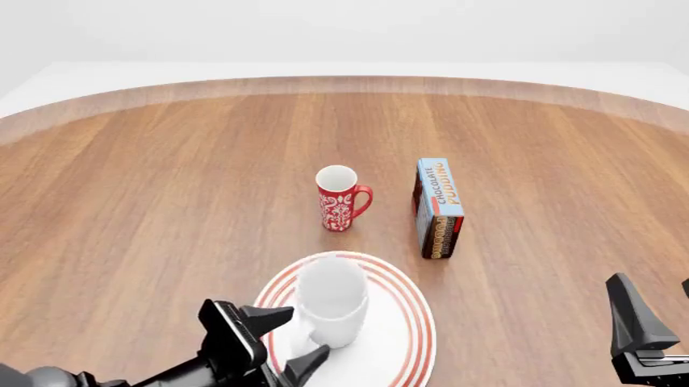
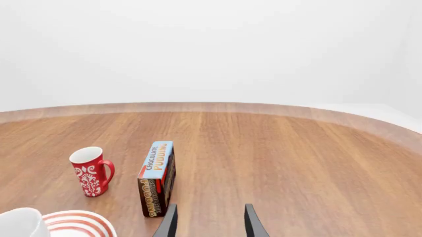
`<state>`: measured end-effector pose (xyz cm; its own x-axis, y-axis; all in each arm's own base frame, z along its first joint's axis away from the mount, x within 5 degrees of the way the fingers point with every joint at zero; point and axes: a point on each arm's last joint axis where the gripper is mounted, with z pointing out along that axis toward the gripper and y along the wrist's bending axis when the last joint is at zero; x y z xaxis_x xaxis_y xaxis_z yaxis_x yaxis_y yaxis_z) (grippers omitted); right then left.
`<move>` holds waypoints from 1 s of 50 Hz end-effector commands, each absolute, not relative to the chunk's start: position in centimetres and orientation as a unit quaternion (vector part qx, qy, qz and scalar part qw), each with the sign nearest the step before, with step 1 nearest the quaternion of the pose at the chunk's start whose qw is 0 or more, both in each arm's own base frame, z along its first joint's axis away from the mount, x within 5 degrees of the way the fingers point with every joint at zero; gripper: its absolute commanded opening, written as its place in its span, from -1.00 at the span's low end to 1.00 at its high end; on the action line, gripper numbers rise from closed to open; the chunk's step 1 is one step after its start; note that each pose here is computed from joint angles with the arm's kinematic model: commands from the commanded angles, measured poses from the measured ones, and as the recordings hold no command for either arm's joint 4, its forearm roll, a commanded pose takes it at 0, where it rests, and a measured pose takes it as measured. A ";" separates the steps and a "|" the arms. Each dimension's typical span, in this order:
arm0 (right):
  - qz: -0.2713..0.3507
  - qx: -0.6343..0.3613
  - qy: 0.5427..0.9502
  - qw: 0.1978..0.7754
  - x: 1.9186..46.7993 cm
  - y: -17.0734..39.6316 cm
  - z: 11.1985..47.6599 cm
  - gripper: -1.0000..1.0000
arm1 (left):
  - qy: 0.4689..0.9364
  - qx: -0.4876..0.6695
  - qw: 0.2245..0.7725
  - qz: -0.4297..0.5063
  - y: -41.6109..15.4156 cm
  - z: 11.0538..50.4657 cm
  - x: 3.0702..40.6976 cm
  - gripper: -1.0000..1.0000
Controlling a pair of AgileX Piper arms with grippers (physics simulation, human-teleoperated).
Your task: Pick up the white mug and put it on the plate, and put the chocolate pudding to the right of the plate.
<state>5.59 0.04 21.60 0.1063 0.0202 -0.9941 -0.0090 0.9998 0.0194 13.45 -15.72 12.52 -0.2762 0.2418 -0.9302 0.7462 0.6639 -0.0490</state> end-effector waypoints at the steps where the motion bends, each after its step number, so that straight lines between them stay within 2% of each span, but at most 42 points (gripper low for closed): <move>1: 0.010 0.004 0.668 0.744 5.6 0.0 21.6 1.00 | 0.761 0.326 0.503 -0.250 -15.8 12.4 13.5 1.00; 29: 0.010 0.004 0.668 0.744 5.6 0.0 21.6 1.00 | 0.758 0.315 0.513 -0.252 -14.7 13.9 12.9 1.00; 50: 0.010 0.004 0.668 0.744 5.6 0.0 21.6 1.00 | 0.725 0.313 0.553 -0.268 -12.4 18.8 10.7 1.00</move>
